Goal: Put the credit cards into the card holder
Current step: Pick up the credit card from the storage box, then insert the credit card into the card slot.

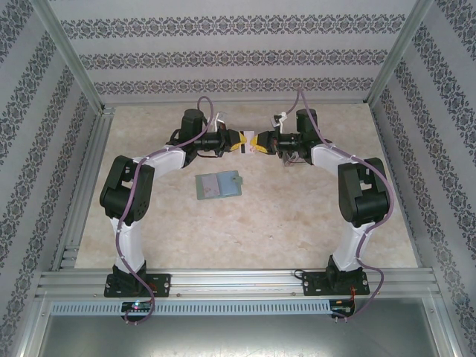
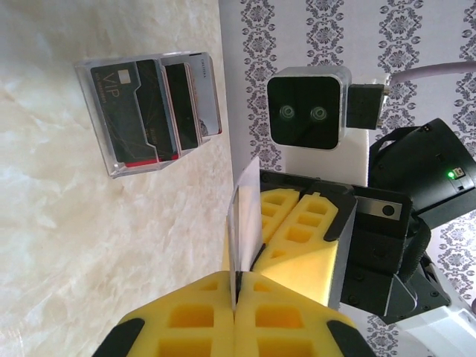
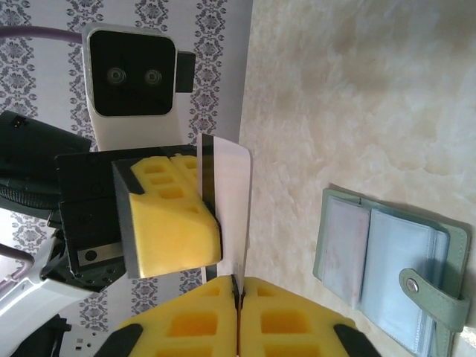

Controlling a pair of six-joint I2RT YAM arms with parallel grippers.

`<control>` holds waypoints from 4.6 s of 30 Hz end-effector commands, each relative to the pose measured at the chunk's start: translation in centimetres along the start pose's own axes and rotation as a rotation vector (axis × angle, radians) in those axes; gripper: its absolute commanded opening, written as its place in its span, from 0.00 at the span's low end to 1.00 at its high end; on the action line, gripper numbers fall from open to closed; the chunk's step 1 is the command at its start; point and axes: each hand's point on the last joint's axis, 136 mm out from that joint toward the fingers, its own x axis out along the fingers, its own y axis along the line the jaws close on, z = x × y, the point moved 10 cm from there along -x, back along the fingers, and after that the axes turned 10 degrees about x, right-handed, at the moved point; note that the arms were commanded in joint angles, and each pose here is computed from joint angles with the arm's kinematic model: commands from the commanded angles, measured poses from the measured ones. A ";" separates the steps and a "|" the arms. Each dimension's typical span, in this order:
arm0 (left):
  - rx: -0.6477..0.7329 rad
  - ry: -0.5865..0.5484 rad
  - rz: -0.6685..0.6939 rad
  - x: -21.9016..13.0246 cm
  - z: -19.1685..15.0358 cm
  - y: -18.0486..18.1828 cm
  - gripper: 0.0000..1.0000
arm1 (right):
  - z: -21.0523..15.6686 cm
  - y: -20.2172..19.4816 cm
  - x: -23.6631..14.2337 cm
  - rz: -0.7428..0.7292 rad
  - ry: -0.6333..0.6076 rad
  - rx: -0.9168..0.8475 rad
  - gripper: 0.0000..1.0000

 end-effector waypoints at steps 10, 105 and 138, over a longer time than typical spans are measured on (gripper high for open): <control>-0.094 -0.042 0.338 -5.0 -2.5 5.5 0.37 | -1.9 -2.7 3.5 -0.088 0.030 -0.011 0.04; -0.203 0.049 0.742 -10.7 -10.4 11.4 0.22 | -5.7 -8.3 13.8 -0.363 0.224 -0.071 0.07; -0.202 0.050 0.735 -10.6 -10.3 11.3 0.13 | -6.4 -7.8 12.9 -0.514 0.116 -0.228 0.06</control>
